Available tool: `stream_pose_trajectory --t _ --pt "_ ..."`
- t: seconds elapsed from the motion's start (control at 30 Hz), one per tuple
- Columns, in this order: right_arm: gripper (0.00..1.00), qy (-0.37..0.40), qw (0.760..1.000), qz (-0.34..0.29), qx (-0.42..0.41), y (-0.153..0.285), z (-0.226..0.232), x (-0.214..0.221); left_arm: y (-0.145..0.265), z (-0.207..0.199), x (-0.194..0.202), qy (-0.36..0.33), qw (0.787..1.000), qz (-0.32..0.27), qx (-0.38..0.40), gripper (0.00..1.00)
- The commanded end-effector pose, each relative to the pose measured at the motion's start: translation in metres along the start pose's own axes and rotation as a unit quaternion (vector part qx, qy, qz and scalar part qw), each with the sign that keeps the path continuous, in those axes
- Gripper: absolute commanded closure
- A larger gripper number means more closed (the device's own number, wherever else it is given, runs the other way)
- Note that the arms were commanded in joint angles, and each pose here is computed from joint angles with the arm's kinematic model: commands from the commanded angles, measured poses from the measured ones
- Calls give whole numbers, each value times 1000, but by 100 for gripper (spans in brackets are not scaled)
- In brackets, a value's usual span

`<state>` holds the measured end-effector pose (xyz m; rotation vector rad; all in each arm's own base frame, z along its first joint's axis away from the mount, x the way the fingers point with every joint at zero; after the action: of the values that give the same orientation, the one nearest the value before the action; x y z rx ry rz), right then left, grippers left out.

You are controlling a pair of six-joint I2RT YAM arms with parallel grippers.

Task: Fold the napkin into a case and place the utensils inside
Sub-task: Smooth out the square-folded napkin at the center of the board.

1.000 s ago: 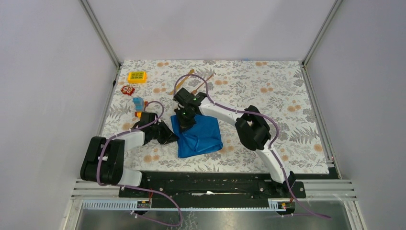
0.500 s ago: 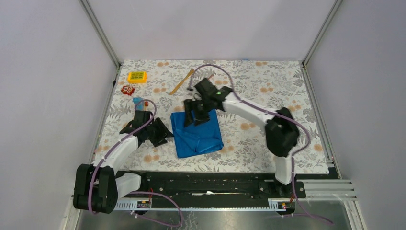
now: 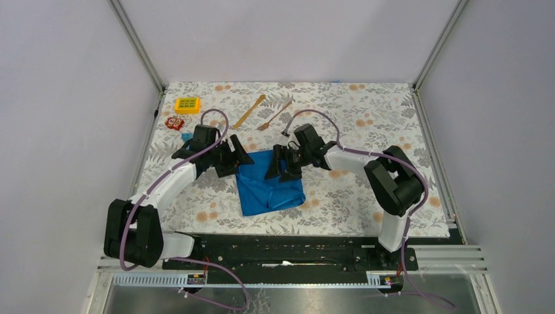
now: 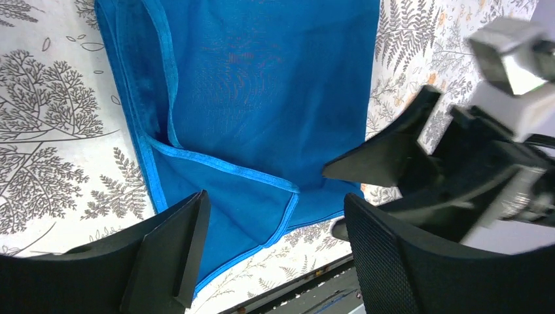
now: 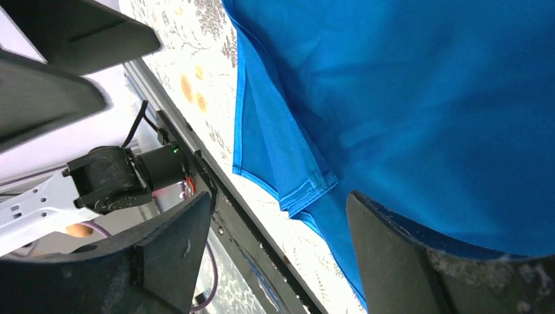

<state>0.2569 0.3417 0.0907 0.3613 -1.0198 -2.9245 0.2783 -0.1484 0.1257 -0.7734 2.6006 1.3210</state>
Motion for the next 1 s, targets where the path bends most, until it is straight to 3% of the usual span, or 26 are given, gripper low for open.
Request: stream_pose_trajectory --t 0.0,0.2,0.4,0.73,0.87,0.97 --pt "18 -25 996 -11 -89 -16 14 0 22 -17 -21 -26 998 -48 7 19" --pt "19 -40 996 6 -75 -40 3 14 33 -20 -22 -36 998 -56 5 18" --pt "21 -19 996 16 -81 -55 29 21 41 -23 -25 -45 997 -66 2 18" --pt "22 54 994 44 -82 -82 89 43 85 -4 -50 -39 981 -173 -74 17" --pt "20 59 993 36 -91 -68 98 45 93 5 -53 -37 979 -184 -85 16" --pt "18 52 996 24 -68 -43 80 44 79 6 -44 -37 986 -149 -70 16"
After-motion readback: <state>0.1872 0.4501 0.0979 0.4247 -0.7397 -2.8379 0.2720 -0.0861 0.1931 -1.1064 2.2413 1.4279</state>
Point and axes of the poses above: each gripper's point midway between its finger pads, its own y axis back along the fingers, its own z axis along the line the jaws close on, x = y × z, the point moved 2 cm from there along y, back along the fingers, and after that the axes turned 2 degrees about -y, right-handed, at the moved point
